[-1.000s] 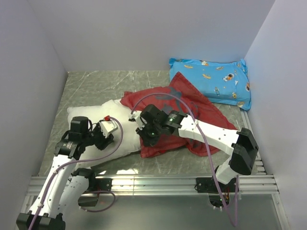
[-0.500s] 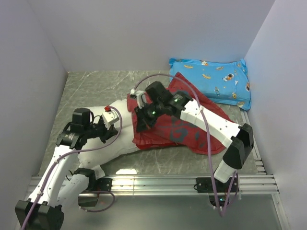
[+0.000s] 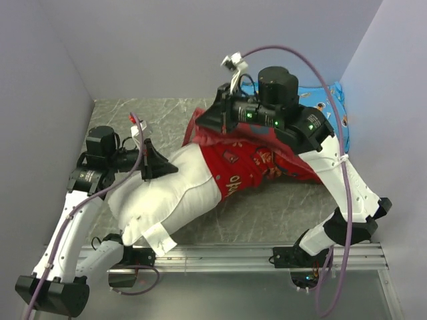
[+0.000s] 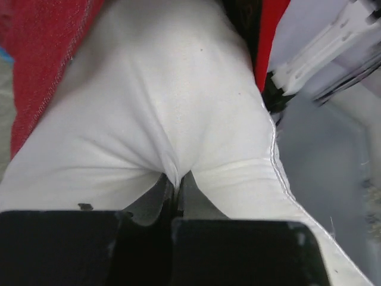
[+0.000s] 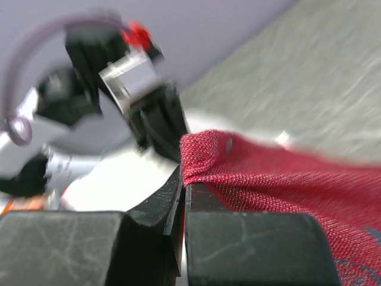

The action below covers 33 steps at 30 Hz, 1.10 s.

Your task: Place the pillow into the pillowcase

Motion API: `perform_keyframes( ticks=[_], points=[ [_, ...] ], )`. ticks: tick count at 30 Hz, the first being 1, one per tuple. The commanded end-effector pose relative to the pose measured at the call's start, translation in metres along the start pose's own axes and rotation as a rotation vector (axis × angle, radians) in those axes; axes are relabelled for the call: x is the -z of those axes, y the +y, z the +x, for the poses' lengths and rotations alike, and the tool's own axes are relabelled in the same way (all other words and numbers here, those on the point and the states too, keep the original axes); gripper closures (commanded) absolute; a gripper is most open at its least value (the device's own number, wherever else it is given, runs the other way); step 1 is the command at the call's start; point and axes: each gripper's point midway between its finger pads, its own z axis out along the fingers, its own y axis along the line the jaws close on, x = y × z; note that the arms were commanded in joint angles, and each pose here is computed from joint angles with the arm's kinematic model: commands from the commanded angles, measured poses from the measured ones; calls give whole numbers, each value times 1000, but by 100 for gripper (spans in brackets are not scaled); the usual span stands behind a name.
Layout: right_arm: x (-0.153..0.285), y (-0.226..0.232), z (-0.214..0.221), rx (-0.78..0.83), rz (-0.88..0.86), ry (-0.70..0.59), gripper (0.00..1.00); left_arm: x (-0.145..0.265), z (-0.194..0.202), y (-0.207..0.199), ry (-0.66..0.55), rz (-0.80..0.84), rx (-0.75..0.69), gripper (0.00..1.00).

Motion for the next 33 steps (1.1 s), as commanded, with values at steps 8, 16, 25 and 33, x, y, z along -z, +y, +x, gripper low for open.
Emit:
perform_keyframes(
  ticks=[8, 16, 25, 33],
  points=[
    [-120, -127, -57, 210, 173, -168, 100, 5, -8, 77, -240, -95, 608, 100],
    [-168, -161, -32, 221, 202, -63, 47, 64, 11, 190, -165, -559, 485, 47],
    [-20, -105, -100, 439, 410, -270, 8, 71, 0, 182, -126, -565, 348, 22],
    [21, -38, 118, 153, 36, 450, 15, 60, -34, 128, -132, -384, 280, 19]
  ],
)
